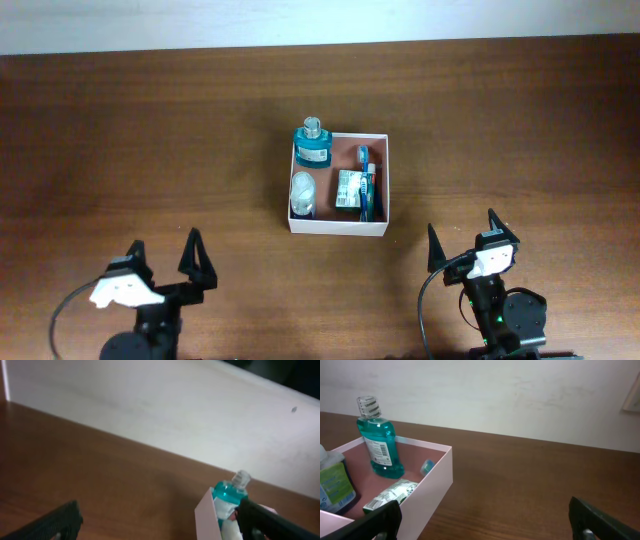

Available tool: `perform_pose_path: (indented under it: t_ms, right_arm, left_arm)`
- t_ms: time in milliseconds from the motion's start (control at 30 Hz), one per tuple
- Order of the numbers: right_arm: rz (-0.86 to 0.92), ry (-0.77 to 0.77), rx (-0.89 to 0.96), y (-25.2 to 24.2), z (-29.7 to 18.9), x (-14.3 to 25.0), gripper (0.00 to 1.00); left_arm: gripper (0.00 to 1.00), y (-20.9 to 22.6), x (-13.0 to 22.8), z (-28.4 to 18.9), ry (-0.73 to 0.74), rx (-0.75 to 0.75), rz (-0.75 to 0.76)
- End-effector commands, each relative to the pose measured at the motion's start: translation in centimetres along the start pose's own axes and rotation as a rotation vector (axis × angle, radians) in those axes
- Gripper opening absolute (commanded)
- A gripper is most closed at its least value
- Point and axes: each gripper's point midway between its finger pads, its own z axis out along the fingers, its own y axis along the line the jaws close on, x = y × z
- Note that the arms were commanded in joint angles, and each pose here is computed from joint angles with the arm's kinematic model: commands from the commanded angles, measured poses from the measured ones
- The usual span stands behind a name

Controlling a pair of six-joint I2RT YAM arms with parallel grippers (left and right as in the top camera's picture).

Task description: Pack container

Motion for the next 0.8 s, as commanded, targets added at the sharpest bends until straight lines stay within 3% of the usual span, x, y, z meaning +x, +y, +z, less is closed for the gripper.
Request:
perform_pose_path:
  t_ms: [0,300,767]
  right_arm:
    - [0.001,0.003,0.007,-0.2,0.0,0.2,0.98]
    - [0.001,0.003,0.007,-0.2,0.0,0.2,0.98]
    - [0.001,0.003,0.007,-0.2,0.0,0.2,0.99]
  left_arm:
    - [1.00,0.2,1.2,1.0,-0.019,0.020,-0.002]
    - [0.99,1.2,3.2,2.9,-0.080,0.023,0.033]
    - [0.99,2.9,6.9,3.7,-0.007,-0.020,0.246]
